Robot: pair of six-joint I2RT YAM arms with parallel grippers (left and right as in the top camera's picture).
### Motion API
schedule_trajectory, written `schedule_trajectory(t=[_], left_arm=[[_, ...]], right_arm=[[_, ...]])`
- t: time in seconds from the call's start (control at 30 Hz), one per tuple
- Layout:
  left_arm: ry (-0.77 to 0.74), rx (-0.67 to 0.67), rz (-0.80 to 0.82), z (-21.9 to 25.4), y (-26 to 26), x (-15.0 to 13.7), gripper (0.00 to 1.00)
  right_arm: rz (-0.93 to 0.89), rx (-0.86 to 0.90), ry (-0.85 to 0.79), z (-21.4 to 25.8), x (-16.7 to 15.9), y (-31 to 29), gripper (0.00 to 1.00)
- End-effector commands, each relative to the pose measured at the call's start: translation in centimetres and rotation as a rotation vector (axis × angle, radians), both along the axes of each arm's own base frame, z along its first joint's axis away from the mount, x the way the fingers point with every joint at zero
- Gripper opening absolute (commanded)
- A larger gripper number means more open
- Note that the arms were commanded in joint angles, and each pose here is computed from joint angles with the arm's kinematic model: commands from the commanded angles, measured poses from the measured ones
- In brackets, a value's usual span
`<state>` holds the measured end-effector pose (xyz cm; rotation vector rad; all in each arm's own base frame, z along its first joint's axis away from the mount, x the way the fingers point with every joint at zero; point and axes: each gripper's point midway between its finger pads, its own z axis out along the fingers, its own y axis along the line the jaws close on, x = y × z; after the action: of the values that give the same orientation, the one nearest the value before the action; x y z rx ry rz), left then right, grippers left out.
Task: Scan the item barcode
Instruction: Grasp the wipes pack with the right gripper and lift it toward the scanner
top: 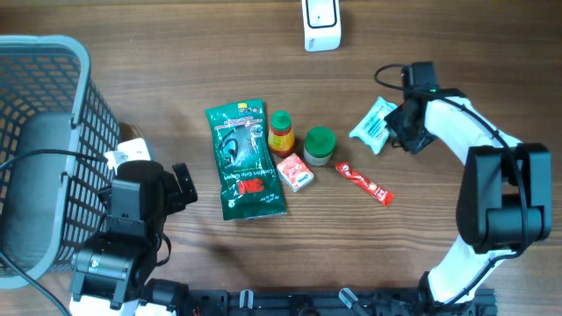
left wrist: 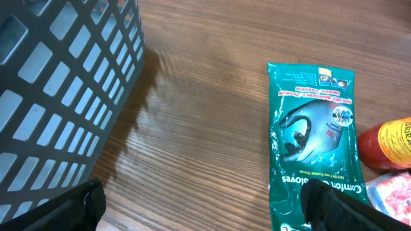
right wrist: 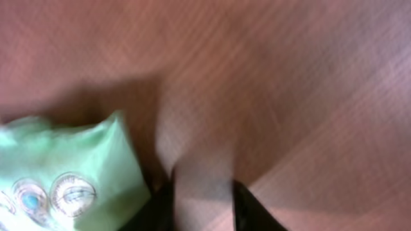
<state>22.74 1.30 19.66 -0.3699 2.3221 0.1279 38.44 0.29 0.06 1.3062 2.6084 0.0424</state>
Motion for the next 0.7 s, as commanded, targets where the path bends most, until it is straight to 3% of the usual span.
schedule_trajectory(t=[0.0, 0.07, 0.2, 0.33, 0.53, 0.67], left_arm=[[-0.008, -0.016, 0.008, 0.1, 0.0, 0.0, 1.00], [-0.008, -0.016, 0.008, 0.1, 0.0, 0.0, 1.00], [-0.008, -0.016, 0.008, 0.1, 0.0, 0.0, 1.00], [-0.008, -0.016, 0.008, 0.1, 0.0, 0.0, 1.00], [-0.008, -0.016, 0.008, 0.1, 0.0, 0.0, 1.00], [-0.008, -0.016, 0.008, 0.1, 0.0, 0.0, 1.00]], right_arm=[[0.170, 0.025, -0.147, 1.7, 4.2, 0.4, 0.48], [0.370, 0.108, -0.250, 2.9, 6.2, 3.0, 0.65], [0.488, 0.196, -0.309, 5.2, 6.9, 5.2, 0.66], [0.645, 0.142, -0.360, 8.3, 7.0, 6.8, 0.66], [0.896, -0.230, -0.265, 7.4, 6.0, 9.3, 0.73], [0.894, -0.488, -0.210, 7.9, 5.9, 9.3, 0.75]])
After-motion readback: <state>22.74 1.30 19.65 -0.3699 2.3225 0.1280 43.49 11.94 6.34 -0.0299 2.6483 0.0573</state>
